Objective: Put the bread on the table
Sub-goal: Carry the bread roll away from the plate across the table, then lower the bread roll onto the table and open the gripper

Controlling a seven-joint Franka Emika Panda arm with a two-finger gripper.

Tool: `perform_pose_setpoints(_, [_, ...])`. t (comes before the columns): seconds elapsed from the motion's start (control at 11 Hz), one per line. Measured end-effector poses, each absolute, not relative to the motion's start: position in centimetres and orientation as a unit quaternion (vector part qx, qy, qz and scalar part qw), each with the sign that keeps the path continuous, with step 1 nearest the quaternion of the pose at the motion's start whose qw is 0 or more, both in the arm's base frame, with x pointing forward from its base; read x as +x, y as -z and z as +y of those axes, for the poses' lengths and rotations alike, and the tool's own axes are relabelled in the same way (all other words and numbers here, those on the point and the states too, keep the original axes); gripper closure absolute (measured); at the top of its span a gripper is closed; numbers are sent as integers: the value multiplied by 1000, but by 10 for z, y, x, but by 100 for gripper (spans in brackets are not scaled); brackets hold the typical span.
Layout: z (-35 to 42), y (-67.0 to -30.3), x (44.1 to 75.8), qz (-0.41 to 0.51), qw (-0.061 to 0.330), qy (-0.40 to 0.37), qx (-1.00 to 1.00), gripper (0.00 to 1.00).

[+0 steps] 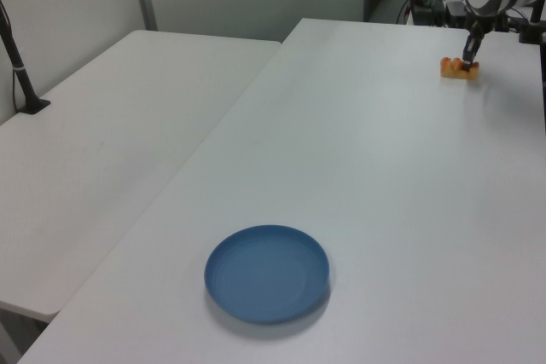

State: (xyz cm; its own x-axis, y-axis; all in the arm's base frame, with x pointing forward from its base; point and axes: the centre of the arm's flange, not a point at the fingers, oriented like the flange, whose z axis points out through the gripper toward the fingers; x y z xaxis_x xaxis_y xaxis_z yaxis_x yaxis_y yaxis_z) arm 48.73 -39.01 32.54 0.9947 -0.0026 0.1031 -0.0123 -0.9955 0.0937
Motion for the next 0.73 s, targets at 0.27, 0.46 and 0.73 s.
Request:
perform_pose_setpoints(0.27, [-411, -323, 477, 31, 52, -49, 997, 83])
perform_pose_setpoints(0.46, [-416, -323, 476, 33, 53, -49, 997, 56])
perform_pose_setpoints(0.73, [-416, -318, 477, 33, 50, -47, 997, 11])
